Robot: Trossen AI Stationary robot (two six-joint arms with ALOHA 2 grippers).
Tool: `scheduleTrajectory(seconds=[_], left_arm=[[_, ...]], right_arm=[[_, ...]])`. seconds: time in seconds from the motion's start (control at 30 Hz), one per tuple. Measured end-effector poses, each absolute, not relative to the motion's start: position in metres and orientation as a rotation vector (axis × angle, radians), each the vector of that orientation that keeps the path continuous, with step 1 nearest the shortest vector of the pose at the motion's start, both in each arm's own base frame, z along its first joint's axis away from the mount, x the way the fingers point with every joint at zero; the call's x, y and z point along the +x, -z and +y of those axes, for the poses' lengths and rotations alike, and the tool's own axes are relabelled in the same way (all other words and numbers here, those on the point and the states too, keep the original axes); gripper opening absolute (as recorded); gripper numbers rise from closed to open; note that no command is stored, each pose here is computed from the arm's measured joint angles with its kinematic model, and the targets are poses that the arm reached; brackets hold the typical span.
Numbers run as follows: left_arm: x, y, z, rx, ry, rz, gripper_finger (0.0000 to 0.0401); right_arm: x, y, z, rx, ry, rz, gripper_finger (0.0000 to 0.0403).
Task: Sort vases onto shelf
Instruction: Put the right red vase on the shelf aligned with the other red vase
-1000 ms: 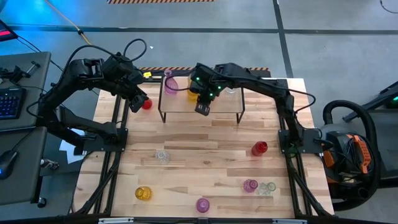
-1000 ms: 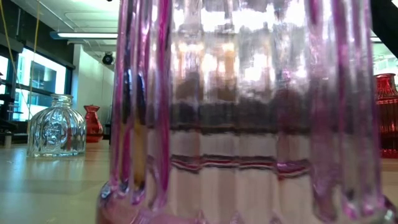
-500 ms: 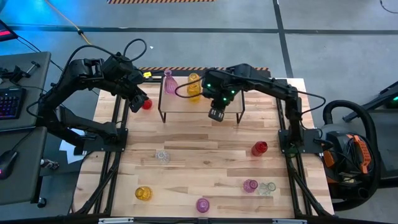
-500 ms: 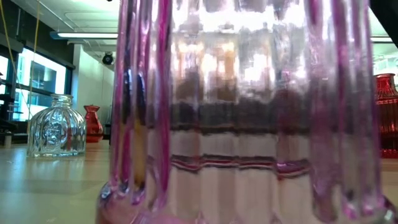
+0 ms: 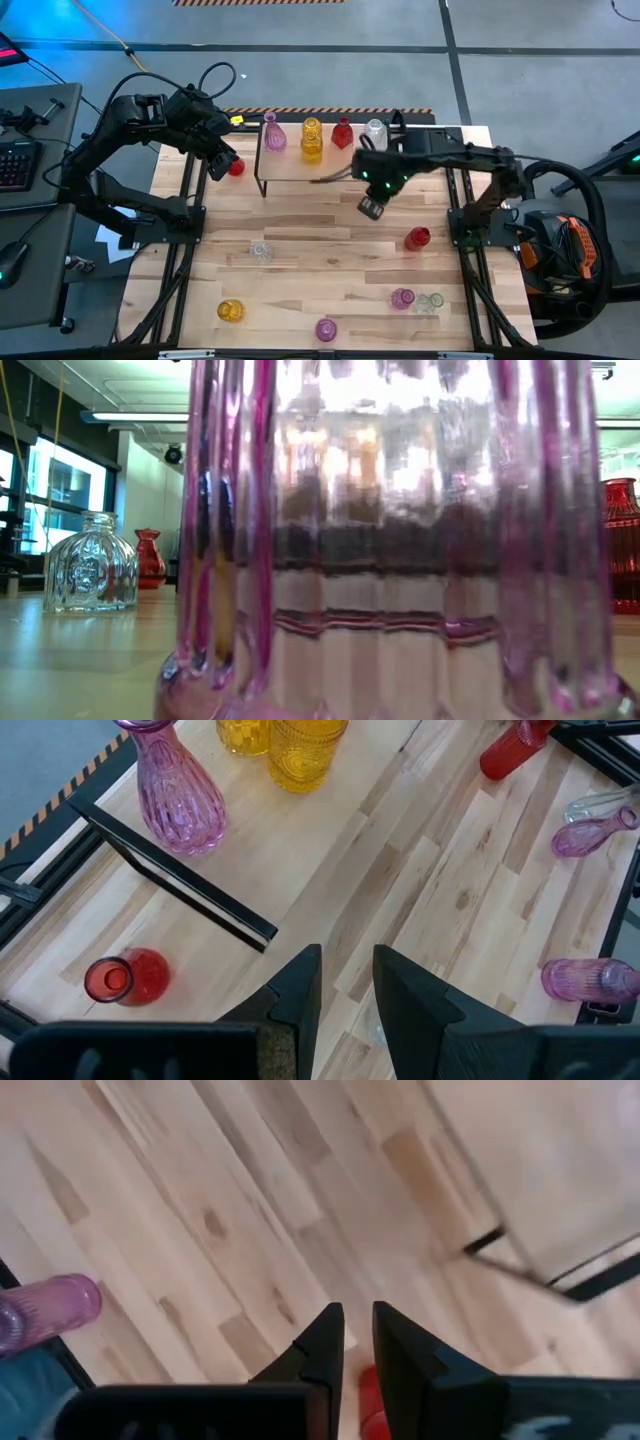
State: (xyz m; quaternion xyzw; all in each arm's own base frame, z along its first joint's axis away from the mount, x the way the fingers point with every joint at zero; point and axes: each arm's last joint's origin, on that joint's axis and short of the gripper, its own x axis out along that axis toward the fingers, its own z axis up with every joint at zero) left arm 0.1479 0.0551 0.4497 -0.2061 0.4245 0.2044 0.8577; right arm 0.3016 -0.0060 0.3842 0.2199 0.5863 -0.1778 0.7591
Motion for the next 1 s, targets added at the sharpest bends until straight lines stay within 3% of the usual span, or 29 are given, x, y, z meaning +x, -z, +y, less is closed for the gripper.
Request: scheduleTrajectory(seconds=[0.37,0.7,1.0], left_arm=[[0.148,-0.45,0.055,-0.433,-0.429,0.891,0.0085],[0.148,-0.45,0.055,-0.433,-0.43,0.891,0.0085],[0.148,-0.45,0.055,-0.433,-0.43,0.892,0.0086]], right_arm=[[0.246,-0.347,0.017,0.665,0.485,1.227,0.0046],[0.201,-0.315,0.028,0.748,0.564,1.271,0.0121],[0.179,-0.296,0.039,0.774,0.608,1.299,0.011]])
